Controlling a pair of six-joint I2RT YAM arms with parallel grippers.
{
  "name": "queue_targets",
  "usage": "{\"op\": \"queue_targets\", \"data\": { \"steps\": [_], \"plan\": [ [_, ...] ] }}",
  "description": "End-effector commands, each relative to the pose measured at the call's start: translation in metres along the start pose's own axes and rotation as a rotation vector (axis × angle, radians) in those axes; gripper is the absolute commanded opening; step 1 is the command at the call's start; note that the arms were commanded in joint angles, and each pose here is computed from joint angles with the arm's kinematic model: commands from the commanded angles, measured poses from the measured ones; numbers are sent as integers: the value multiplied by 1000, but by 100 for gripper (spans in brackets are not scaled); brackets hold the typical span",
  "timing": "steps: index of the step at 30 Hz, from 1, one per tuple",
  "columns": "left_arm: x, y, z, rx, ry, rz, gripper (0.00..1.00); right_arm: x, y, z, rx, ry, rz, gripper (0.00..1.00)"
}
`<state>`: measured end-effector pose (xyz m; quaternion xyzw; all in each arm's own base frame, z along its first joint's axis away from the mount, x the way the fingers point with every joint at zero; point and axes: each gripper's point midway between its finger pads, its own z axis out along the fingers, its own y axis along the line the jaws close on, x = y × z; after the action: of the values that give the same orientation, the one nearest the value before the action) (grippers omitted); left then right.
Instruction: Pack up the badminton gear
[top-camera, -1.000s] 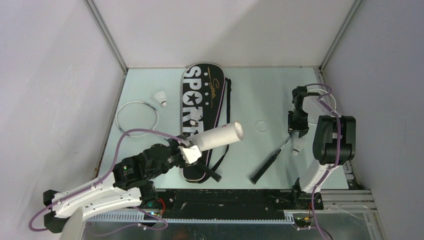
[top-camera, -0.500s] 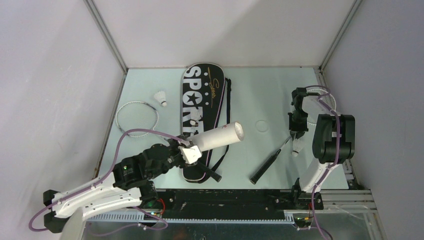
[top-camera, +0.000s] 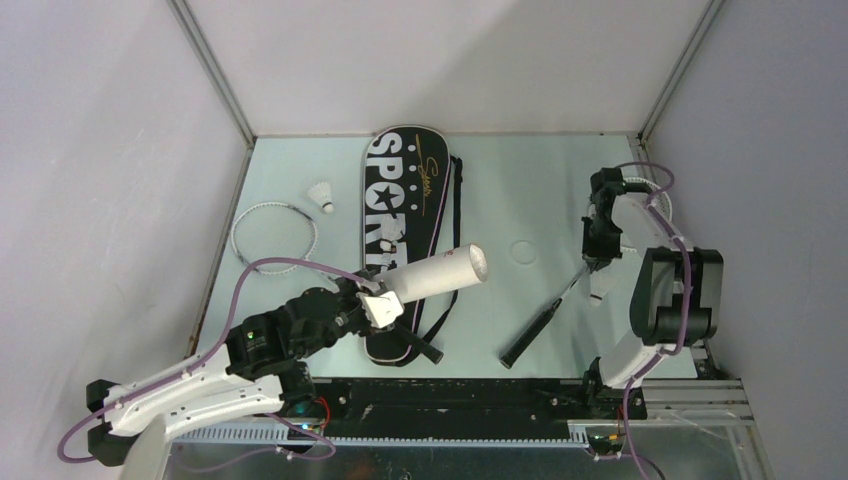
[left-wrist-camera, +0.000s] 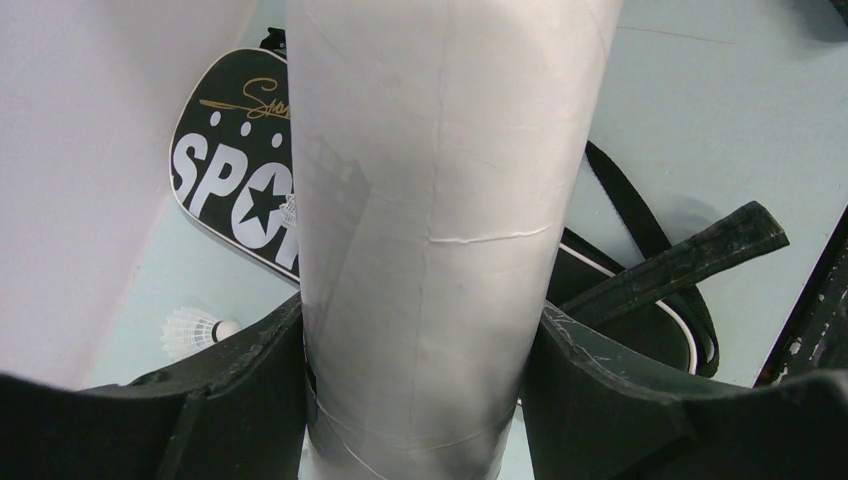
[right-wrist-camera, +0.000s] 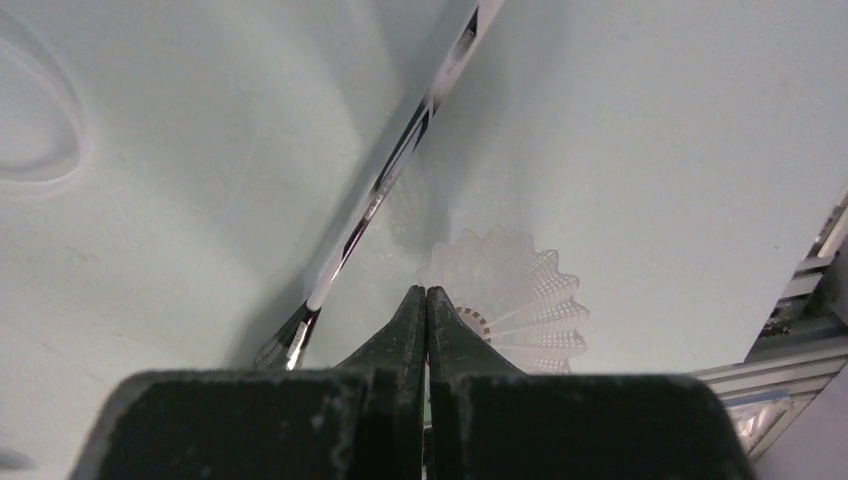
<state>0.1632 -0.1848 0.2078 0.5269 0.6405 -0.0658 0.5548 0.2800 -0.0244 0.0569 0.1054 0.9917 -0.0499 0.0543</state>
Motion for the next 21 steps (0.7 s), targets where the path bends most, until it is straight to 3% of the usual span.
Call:
{"op": "queue_targets", "data": {
  "steps": [1, 7, 13, 17, 21],
  "plan": [
    [-12, 5, 0, -20, -49, -10, 45, -17, -6, -45, 2, -133, 59, 0],
    [-11, 8, 0, -36, -44, -15, 45, -32, 0, -100, -85, -316, 116, 0],
    [-12, 10, 0, -49, -48, -21, 45, -45, 26, -167, -309, -570, 162, 0],
    [-12, 9, 1, -47, -44, -21, 44, -42, 50, -221, -505, -780, 164, 0],
    [-11, 10, 1, -51, -41, -25, 44, -24, 88, -274, -815, -938, 125, 0]
  ]
}}
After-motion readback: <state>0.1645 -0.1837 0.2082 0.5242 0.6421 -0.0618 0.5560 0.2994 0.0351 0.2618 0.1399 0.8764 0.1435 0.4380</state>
